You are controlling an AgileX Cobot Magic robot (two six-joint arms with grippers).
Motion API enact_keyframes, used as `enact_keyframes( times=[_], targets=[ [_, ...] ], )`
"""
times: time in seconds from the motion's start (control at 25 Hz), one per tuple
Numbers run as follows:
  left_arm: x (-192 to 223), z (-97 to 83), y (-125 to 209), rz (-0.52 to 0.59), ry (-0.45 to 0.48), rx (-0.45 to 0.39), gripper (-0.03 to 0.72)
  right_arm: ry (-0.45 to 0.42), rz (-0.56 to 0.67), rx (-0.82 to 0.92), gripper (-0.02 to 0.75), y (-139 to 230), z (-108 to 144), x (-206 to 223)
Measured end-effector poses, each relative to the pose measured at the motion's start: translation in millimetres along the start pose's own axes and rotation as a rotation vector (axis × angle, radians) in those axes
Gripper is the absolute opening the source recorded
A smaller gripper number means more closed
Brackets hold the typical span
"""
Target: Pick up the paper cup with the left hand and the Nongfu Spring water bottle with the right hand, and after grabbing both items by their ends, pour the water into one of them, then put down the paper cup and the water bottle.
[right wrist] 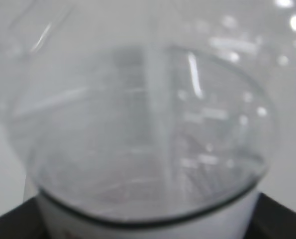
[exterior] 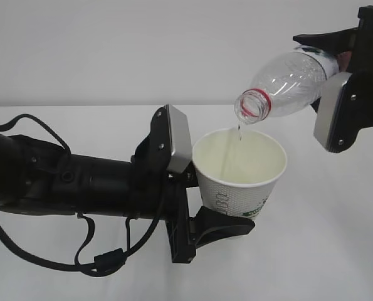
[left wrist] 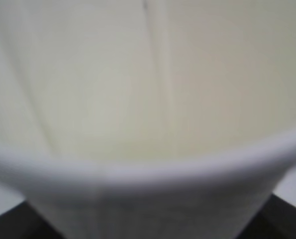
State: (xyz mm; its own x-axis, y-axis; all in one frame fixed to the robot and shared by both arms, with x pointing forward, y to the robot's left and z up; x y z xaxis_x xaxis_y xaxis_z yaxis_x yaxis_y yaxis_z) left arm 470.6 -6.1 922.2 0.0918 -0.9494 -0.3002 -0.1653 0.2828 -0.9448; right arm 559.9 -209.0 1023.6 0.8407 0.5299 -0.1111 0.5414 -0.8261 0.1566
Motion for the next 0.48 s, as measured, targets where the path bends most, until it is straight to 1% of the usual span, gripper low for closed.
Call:
enact_keyframes(
  times=[0.48],
  targets=[
    [0.0,0.0,0.0,0.000,0.000,0.000,0.536,0.001,0.001,-0.004,0.478,0.2,-0.1,0.0]
  ],
)
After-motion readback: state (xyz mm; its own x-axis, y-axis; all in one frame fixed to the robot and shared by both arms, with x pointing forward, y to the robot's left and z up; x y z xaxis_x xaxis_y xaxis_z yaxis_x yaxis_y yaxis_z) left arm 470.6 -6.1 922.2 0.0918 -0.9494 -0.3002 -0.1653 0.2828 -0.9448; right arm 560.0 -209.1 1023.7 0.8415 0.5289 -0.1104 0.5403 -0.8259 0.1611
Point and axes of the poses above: a point on each arm's last joint axis where the gripper is mounted, x pointing out along that axis toward the gripper, z along the wrist's bending axis when the last joint is at zero, y = z × x, the point moved 4 cm from there along x, pointing out along that axis toward the gripper, and after that the axes turned 11 degrees about -x, right-handed, at the moved point
